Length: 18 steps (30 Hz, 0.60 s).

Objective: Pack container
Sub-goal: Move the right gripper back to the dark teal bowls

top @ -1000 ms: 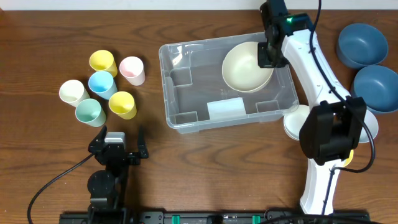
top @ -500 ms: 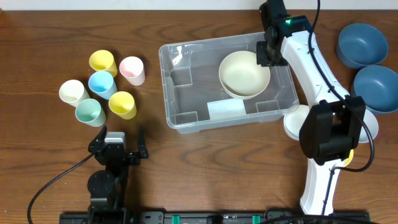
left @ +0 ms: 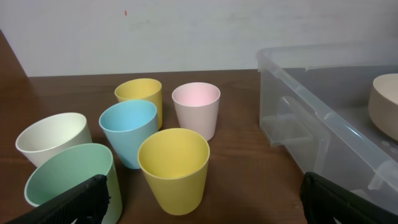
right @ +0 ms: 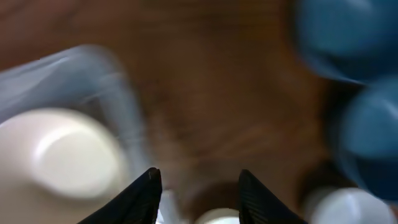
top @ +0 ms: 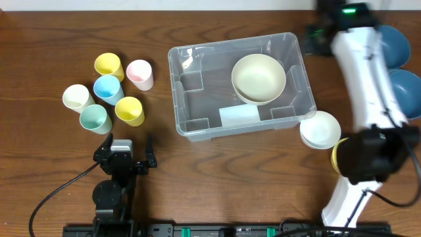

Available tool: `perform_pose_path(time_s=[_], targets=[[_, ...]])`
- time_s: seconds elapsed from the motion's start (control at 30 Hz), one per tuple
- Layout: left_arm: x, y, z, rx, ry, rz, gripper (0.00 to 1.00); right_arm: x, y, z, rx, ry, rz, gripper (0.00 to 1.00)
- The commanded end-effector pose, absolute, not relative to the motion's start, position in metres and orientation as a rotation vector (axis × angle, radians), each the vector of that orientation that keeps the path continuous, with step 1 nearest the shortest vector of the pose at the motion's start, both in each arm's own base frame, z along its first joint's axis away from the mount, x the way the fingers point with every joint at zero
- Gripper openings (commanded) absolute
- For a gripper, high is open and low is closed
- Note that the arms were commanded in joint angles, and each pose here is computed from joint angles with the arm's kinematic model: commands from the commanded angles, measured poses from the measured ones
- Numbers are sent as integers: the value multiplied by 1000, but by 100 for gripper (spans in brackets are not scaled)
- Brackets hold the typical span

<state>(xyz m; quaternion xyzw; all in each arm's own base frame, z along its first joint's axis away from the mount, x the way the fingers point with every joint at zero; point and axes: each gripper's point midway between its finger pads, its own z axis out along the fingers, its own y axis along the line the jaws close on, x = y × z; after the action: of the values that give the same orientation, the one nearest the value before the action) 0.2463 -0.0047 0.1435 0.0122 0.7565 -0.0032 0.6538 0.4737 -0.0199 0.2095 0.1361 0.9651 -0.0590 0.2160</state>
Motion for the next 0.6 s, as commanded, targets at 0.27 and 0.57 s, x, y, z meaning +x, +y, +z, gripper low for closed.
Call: perform_pose_path(time_s=[0.27,0.57], targets=[[245,-5,127,32,1769,-7,98,397,-196,199,1206,2581,-7,42],[245,-5,127,32,1769,-7,98,333,-260,171,1556,2524,-76,42]])
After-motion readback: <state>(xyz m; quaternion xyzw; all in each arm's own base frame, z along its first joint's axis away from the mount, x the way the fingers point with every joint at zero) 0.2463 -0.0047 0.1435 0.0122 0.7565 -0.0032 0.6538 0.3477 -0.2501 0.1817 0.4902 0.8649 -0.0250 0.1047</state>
